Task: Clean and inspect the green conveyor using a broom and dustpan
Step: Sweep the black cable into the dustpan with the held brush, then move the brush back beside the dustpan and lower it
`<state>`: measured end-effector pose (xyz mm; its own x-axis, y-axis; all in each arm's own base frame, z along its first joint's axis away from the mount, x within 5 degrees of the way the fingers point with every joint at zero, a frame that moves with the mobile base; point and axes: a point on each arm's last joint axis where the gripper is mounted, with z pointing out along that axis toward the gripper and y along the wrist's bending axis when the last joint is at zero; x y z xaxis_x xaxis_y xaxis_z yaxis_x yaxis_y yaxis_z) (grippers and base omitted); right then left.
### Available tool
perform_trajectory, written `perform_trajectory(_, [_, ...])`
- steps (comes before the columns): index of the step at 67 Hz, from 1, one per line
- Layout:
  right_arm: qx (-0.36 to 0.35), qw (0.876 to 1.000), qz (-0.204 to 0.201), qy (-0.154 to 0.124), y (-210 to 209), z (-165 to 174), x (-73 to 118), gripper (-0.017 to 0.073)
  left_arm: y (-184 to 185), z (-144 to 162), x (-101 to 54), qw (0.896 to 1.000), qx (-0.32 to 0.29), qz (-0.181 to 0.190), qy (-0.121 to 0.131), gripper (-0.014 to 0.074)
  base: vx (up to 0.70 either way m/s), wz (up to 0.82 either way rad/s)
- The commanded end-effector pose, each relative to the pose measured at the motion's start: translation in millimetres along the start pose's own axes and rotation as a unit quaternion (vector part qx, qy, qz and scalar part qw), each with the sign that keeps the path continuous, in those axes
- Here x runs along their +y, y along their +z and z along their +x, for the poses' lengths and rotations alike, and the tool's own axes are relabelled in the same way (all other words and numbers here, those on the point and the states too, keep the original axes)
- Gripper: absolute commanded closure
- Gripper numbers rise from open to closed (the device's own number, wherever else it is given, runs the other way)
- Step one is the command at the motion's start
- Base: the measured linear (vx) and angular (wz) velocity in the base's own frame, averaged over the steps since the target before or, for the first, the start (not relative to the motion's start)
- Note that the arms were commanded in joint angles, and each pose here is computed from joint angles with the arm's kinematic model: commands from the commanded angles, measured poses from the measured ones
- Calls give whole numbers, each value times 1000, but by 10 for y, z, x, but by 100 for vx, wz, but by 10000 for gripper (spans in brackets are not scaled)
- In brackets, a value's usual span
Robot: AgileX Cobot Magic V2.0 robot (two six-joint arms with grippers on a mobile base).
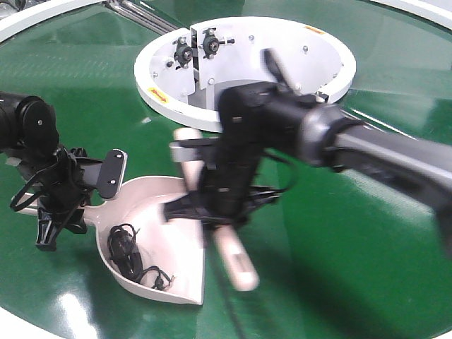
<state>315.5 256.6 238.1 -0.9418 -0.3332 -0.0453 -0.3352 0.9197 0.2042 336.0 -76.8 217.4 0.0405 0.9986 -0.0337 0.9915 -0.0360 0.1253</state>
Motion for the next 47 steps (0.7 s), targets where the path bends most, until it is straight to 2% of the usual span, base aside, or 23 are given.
perform_trajectory(1, [-9,999,37,9,-366,188,-340,564,-200,-42,20,999,-18,-32,-9,601,0,0])
perform_trajectory(9, [-5,997,72,28,-456,356,-746,564,-200,-42,20,999,-18,-32,-9,601,0,0])
perform_trajectory(26, [-30,991,98,83,-670,684,-1549,564,-200,-42,20,999,-18,-32,-9,601,0,0])
perform_trajectory(38, [-38,987,109,113,-660,823,-1901,564,-200,-42,20,999,-18,-32,-9,601,0,0])
perform_trajectory(47, [-33,985,112,130,-592,888,-2025,564,-200,-42,20,999,-18,-32,-9,601,0,0])
